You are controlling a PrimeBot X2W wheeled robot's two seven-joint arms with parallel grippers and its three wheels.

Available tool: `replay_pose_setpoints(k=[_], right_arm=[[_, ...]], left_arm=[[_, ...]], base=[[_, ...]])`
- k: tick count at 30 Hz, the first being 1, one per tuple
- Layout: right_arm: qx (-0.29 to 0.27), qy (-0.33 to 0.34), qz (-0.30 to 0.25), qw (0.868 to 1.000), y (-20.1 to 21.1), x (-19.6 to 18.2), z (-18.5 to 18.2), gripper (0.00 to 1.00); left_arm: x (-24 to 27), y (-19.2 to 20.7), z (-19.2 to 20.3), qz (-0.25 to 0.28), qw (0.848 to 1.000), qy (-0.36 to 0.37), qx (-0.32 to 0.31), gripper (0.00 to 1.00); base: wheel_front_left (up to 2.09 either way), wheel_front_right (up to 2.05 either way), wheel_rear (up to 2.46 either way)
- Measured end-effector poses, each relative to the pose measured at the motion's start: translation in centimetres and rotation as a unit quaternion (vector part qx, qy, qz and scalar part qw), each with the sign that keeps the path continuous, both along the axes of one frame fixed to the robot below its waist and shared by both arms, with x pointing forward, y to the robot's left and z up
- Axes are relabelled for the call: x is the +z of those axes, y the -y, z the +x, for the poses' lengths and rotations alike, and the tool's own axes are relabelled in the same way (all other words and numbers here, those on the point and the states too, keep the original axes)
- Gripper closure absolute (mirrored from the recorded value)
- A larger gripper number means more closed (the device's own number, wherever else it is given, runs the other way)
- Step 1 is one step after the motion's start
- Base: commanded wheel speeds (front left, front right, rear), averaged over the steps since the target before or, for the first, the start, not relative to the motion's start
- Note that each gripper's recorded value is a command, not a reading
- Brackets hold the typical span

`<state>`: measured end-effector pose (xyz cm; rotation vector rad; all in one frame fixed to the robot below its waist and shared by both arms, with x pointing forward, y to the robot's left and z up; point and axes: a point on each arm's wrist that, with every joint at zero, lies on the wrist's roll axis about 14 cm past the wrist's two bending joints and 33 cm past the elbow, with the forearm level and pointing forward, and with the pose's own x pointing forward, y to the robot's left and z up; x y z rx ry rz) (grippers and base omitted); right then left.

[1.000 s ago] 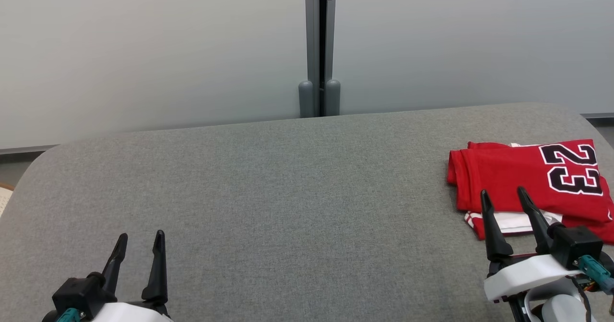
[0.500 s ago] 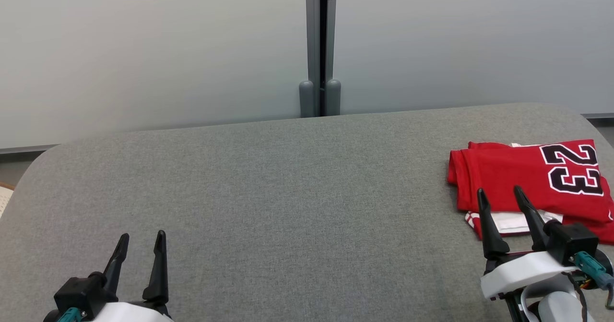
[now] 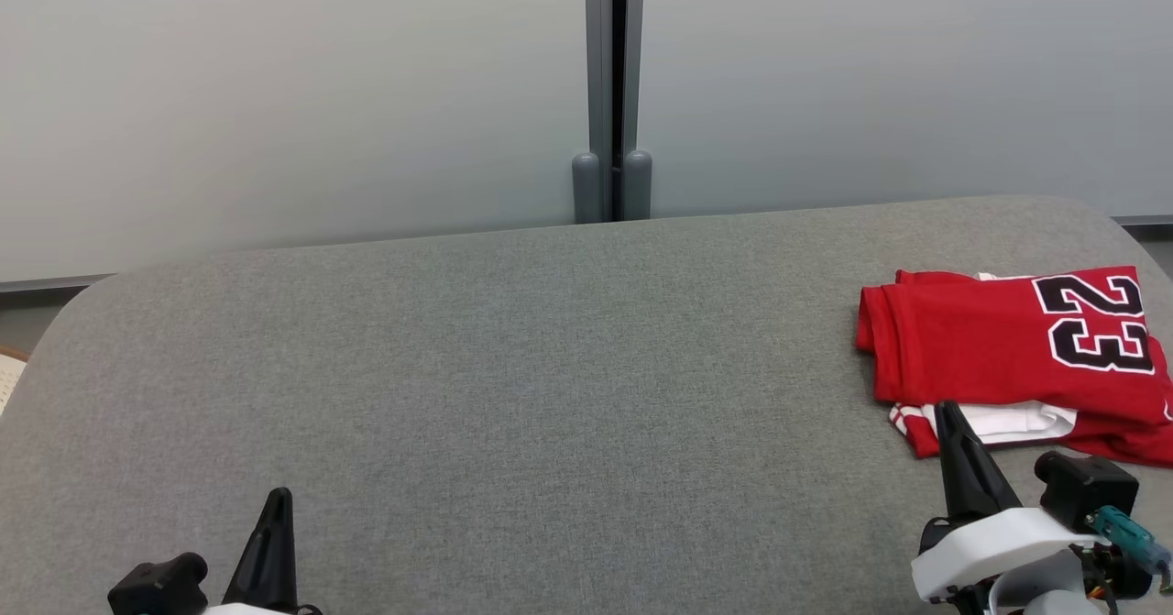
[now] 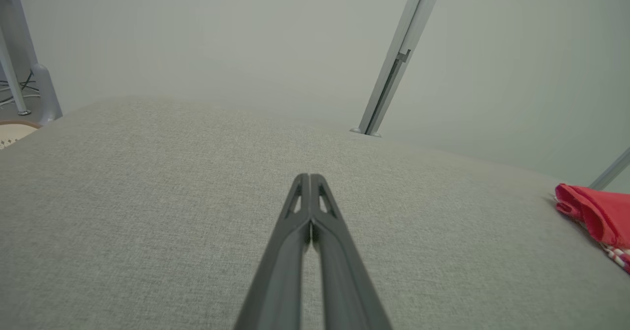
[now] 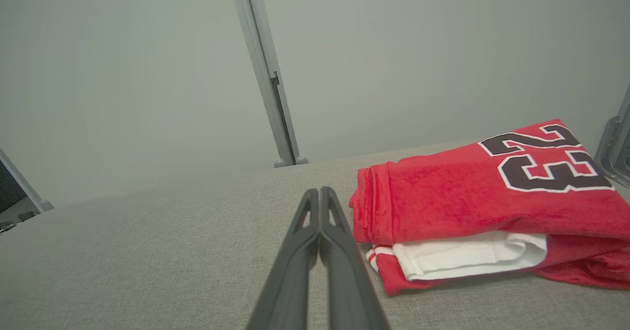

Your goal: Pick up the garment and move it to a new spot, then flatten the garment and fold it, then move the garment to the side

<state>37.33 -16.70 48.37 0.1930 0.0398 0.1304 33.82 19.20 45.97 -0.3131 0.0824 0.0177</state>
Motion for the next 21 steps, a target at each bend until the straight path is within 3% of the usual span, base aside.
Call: replay_pose_setpoints(k=[21], right_arm=[[-0.046, -0.02, 0.183, 0.982, 1.3, 0.7, 0.6, 1.0]], left_arm=[[0.7, -0.7, 1.2, -0.166, 0.986, -0.007, 0.034, 1.0]], base=[[0.0, 0.0, 0.0]])
